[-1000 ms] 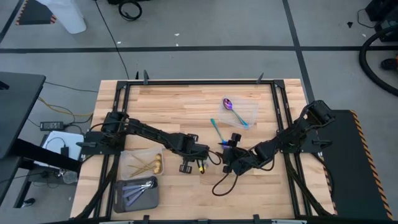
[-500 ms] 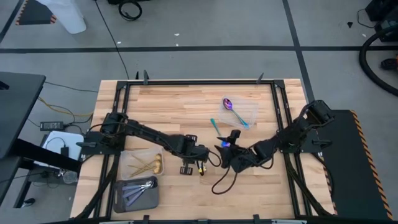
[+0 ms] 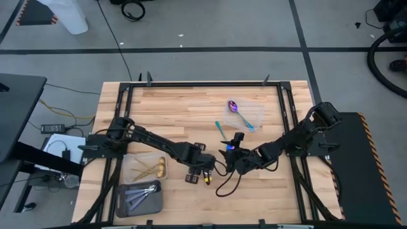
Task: Sort silverware by color (type)
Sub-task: Put the purple spoon into the black bin
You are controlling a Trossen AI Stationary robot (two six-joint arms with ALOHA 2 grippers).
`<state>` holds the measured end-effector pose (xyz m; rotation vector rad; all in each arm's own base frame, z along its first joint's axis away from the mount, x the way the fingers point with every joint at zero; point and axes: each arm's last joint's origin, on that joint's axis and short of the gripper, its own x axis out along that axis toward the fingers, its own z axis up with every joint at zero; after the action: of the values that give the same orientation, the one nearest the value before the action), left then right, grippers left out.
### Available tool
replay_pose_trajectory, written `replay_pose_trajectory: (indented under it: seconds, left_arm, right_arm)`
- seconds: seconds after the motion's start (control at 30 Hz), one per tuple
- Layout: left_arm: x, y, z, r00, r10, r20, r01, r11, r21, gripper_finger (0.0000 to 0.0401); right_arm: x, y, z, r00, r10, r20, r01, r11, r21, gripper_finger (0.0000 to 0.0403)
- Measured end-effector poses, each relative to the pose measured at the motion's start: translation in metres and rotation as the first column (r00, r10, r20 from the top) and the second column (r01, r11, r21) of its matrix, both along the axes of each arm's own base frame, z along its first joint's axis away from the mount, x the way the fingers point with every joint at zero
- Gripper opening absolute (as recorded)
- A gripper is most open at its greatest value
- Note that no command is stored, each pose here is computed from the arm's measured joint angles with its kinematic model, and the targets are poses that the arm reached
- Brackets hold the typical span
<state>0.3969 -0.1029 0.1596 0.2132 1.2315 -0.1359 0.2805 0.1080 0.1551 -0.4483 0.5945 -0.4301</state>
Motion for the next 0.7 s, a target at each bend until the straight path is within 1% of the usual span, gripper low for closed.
replay_pose_trajectory:
  seconds: [0.13, 0.3, 0.4, 0.5, 0.7]
  left_arm:
    - [0.001, -0.003, -0.009, 0.999, -0.027, -0.026, 0.027, 1.0, -0.007, 0.0155]
    - [0.001, -0.005, -0.02, 0.998, -0.033, -0.058, 0.034, 0.999, 0.002, 0.0155]
    - [0.0, -0.006, -0.023, 0.996, -0.04, -0.08, 0.041, 0.999, 0.01, 0.0147]
    - [0.0, -0.006, -0.026, 0.995, -0.042, -0.095, 0.043, 0.999, 0.013, 0.0119]
    - [-0.002, -0.006, -0.028, 0.991, -0.067, -0.118, 0.069, 0.998, 0.016, 0.0035]
  right_arm:
    - [0.0, 0.0, 0.0, 1.0, -0.002, -0.002, 0.002, 1.0, 0.006, 0.0208]
    - [0.0, 0.0, -0.001, 1.0, 0.002, 0.003, -0.002, 1.0, 0.03, 0.0208]
    - [0.0, 0.001, -0.001, 1.0, 0.005, 0.003, -0.005, 0.999, 0.039, 0.0208]
    - [0.0, 0.001, -0.001, 1.0, 0.006, 0.002, -0.006, 0.999, 0.042, 0.0208]
    - [0.0, 0.001, -0.001, 1.0, 0.006, 0.003, -0.006, 0.999, 0.043, 0.0208]
